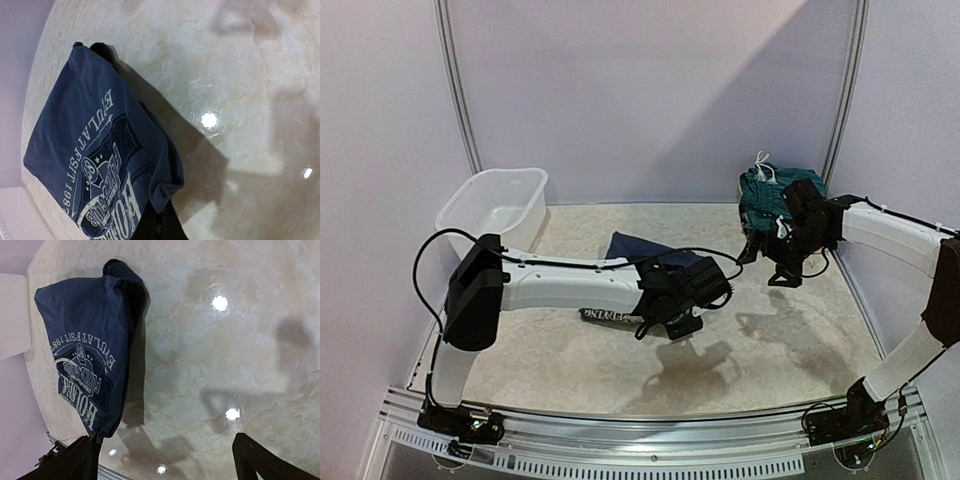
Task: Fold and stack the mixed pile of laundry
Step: Pick up the square-folded tank top from the center of the board, then pass from the left arm to the right
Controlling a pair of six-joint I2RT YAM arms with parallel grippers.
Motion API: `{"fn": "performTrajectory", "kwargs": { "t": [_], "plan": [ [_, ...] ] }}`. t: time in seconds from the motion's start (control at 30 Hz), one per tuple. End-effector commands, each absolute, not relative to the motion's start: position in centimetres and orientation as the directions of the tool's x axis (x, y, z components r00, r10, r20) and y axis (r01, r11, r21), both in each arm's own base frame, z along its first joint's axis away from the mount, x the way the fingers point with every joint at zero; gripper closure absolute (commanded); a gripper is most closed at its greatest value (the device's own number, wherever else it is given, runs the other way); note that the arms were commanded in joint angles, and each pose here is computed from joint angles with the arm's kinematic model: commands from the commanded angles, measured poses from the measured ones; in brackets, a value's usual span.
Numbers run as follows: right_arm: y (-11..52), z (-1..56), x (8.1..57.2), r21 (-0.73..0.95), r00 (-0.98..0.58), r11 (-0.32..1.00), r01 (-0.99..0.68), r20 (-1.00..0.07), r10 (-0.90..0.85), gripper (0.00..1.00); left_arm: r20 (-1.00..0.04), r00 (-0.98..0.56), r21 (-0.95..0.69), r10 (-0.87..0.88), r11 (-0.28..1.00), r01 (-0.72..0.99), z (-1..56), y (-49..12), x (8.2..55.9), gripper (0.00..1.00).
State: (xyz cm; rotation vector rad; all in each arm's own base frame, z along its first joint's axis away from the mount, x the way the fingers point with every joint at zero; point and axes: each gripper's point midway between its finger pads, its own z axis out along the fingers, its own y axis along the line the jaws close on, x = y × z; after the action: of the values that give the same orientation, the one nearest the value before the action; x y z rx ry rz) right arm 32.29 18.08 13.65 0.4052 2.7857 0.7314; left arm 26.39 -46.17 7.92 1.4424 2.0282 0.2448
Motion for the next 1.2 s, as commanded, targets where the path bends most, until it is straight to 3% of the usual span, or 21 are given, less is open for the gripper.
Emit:
{"fn": "performTrajectory", "kwargs": {
  "t": [0.0, 0.73, 1.17],
  "plan": [
    [20.6, 12.8, 32.8, 0.621, -0.945, 0.759, 0.197, -0.086, 0.315, 0.01, -0.420, -0.254, 0.438, 0.871, 0.440, 0.784, 9.6, -44.7, 25.8, 1.00],
    [28.4, 6.1, 35.2, 0.669, -0.953, 0.685, 0.289, 0.133, 0.272, 0.02, -0.495, -0.284, 0.412, 0.821, 0.510, 0.756, 14.7, -41.9, 25.2, 1.00],
    [28.8, 2.2, 34.8, 0.631, -0.907, 0.655, 0.417, 0.243, 0.343, 0.13, -0.576, -0.329, 0.352, 0.748, 0.591, 0.726, 17.8, -41.7, 25.4, 1.00]
  ]
}}
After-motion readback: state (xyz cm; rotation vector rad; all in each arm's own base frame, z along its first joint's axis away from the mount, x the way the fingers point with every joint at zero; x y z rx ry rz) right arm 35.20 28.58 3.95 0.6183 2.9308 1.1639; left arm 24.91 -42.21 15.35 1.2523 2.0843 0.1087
